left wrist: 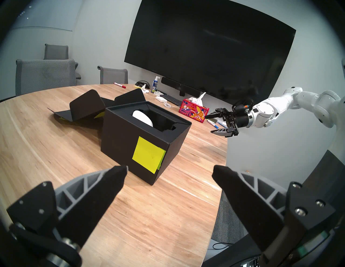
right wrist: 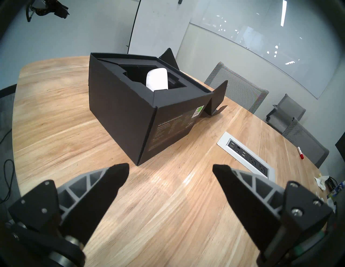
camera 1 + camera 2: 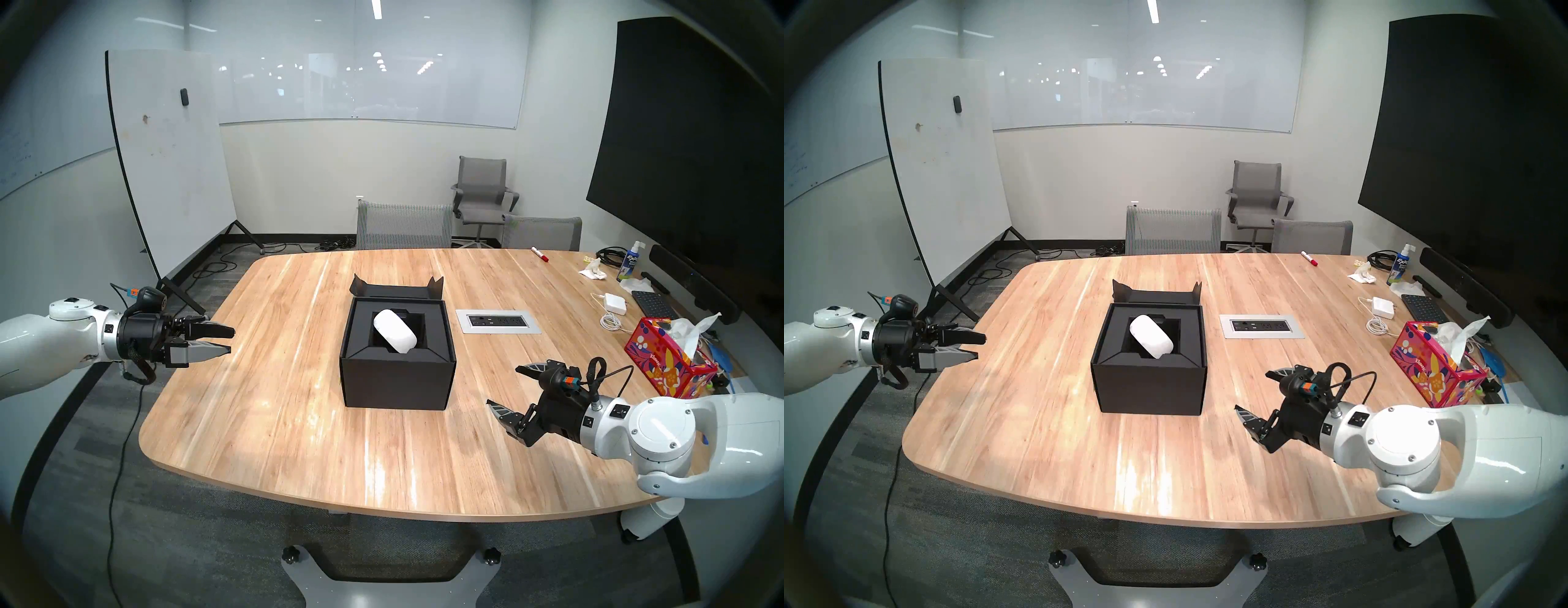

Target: Open the box and place the mouse inside

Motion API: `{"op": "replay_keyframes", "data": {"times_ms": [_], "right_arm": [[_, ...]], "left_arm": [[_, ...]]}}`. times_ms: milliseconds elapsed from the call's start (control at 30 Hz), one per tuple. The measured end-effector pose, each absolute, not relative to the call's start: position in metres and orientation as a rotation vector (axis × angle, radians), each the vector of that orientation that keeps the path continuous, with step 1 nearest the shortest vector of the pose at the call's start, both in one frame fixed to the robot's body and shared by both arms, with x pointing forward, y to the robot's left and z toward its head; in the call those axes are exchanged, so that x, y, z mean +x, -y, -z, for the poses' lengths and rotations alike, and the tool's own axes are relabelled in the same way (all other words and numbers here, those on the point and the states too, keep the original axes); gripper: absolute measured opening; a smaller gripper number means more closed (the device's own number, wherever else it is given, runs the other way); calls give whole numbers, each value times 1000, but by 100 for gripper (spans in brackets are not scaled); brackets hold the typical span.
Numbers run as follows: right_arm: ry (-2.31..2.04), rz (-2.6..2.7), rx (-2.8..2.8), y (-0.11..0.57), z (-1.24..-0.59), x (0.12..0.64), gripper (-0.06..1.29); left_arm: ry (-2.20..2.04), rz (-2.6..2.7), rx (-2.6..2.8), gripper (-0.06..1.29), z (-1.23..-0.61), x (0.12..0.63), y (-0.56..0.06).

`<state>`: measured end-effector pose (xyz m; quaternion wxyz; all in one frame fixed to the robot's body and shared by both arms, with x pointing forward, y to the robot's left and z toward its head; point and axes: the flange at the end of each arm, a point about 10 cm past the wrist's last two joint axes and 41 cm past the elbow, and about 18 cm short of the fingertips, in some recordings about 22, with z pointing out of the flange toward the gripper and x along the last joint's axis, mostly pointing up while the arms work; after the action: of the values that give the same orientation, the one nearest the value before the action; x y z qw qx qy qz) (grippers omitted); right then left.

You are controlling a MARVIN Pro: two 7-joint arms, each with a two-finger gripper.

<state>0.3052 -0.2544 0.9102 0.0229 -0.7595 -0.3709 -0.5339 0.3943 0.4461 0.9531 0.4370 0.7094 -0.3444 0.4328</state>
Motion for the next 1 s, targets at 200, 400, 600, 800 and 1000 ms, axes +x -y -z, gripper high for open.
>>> {"op": "replay_keyframes", "data": {"times_ms": [200, 400, 600, 800, 1000], "right_arm": [[1146, 1653, -2353, 255, -911, 305, 121], [1145, 1653, -2353, 255, -911, 305, 121], [1144, 1653, -2354, 255, -911, 305, 121], [1143, 1653, -2354, 256, -911, 305, 121], [1143, 1654, -2354, 256, -912, 305, 121]], "left_arm": [[857, -1076, 1764, 126, -953, 394, -446], [857, -1076, 1764, 126, -953, 394, -446], [857, -1076, 1764, 126, -953, 394, -446], [857, -1076, 1764, 126, -953, 394, -446], [857, -1076, 1764, 126, -953, 394, -446]]}}
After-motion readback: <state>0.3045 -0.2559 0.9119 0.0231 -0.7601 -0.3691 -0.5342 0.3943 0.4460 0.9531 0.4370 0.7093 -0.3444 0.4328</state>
